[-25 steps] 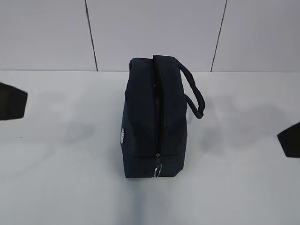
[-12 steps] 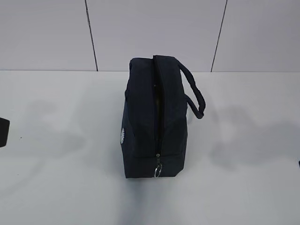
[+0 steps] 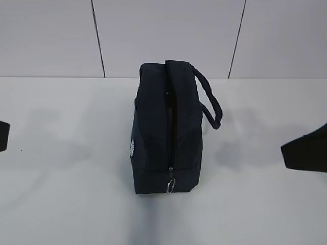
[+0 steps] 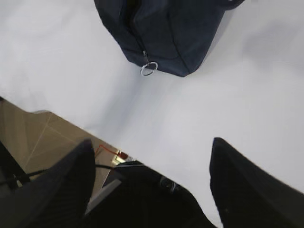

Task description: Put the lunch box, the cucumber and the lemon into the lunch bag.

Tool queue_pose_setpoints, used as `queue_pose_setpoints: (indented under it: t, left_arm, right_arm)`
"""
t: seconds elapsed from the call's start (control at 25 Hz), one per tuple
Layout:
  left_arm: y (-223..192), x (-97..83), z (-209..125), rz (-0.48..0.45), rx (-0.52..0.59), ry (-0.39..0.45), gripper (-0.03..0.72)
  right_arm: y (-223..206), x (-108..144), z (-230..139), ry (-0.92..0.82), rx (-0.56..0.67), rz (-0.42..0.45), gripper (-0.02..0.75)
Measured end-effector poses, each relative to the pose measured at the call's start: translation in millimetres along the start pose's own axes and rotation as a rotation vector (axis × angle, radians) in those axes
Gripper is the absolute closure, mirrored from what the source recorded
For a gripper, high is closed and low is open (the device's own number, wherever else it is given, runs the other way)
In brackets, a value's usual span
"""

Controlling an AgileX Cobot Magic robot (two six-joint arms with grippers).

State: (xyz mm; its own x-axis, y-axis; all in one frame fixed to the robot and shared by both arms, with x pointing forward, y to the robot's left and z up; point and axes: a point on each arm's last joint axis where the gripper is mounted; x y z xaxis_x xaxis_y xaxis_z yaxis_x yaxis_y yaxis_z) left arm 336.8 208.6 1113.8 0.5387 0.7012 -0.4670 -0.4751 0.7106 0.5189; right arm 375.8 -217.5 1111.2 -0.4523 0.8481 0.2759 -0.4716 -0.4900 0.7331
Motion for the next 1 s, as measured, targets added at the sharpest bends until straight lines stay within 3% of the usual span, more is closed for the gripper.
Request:
queue_pose_setpoints:
  t: [0.2, 0.44, 0.76, 1.0]
  left_arm:
    - [0, 0.3, 2, 0.003, -0.023, 0.000, 0.239]
    - [0, 0.7, 5, 0.008, -0.053, 0.000, 0.243]
    - [0, 1.2, 8, 0.013, -0.083, 0.002, 0.244]
    - [0, 1.2, 8, 0.013, -0.085, 0.002, 0.244]
  right_arm:
    - [-11, -6, 3, -0.037, -0.086, -0.021, 0.158]
    - [-33, -10, 7, -0.071, -0.033, -0.015, 0.158]
    - [-74, 21, 13, -0.058, -0.027, 0.052, 0.159]
    - [-110, 32, 4, -0.028, 0.071, -0.035, 0.159]
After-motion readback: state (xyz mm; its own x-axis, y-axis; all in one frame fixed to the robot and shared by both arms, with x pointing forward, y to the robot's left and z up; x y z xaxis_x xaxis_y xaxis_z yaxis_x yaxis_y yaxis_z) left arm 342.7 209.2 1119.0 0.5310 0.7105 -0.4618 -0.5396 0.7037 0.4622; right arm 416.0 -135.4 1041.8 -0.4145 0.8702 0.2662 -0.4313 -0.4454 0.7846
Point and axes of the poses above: a point on each arm's last joint axis where the gripper is mounted, y pointing back along that axis away from the gripper, x along the wrist's bending axis when the last joint is at zero, z = x × y, and after that the axes turned 2 degrees about y, right-handed
